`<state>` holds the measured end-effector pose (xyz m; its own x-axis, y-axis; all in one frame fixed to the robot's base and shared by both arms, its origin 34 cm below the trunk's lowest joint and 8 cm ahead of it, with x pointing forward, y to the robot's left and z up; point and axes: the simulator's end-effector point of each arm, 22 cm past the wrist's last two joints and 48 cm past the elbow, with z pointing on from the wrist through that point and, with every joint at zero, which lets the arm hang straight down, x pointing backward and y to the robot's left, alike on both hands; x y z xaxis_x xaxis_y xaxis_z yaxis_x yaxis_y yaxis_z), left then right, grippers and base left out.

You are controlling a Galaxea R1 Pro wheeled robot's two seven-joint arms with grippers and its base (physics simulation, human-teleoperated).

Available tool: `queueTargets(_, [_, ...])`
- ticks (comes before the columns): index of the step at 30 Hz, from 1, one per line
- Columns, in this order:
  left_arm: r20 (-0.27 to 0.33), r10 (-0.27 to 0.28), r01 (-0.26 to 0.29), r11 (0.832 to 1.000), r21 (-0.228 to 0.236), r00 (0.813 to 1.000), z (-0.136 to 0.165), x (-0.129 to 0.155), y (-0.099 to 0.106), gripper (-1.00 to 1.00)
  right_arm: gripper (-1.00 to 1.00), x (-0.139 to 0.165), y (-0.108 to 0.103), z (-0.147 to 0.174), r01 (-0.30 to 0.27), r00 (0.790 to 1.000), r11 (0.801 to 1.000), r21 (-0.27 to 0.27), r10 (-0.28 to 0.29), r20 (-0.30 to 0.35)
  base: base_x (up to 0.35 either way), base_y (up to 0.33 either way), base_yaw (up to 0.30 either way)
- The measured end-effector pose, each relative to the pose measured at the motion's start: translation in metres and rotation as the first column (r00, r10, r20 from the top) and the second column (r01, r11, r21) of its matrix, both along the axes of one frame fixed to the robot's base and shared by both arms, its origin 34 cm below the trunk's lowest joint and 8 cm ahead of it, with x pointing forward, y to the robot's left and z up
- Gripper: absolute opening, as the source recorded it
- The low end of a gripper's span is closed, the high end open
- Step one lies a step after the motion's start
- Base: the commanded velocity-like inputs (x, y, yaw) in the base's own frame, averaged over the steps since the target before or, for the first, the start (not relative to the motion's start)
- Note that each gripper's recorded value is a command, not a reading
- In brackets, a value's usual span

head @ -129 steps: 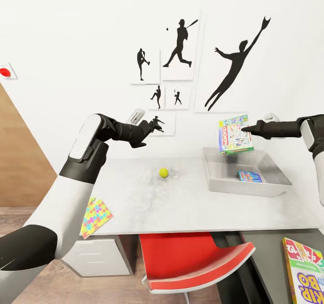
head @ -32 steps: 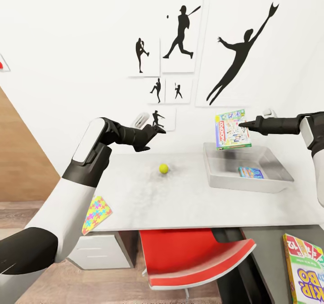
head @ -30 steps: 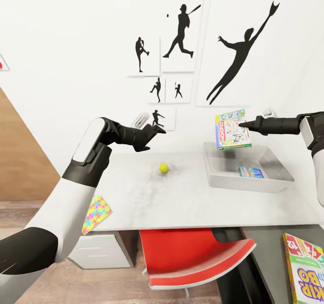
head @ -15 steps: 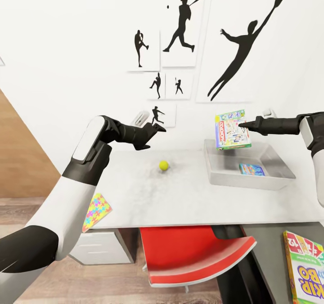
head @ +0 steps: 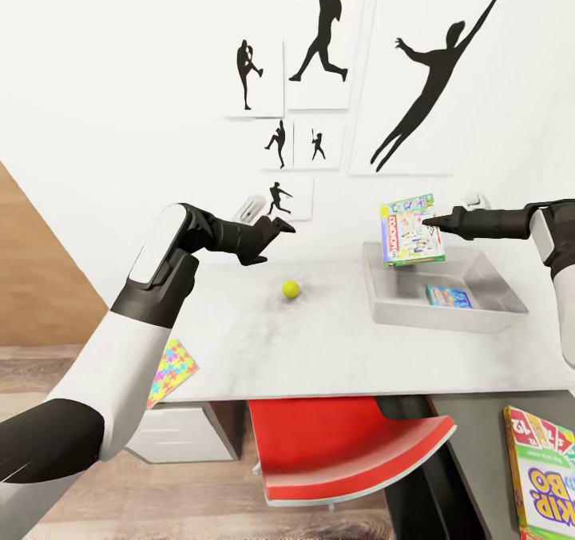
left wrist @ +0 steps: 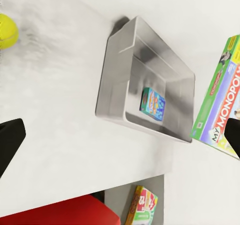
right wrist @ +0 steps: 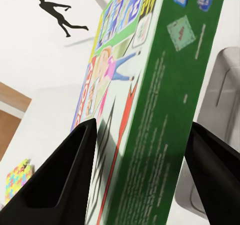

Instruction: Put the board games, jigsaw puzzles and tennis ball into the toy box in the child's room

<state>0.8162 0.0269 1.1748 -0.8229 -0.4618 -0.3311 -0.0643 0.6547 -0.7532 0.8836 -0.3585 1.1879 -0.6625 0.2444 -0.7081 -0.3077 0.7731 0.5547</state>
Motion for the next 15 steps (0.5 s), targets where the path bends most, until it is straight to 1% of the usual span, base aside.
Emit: queueTargets(15, [-0.018,0.000,0.000,1.000,0.002,1.000,-0.014,0.005,0.000,1.00,-1.00,0.004,-0.001,-0.019,0.001,1.000,1.000,-0.002,-0.001,-0.023,0.000,0.000,0.000])
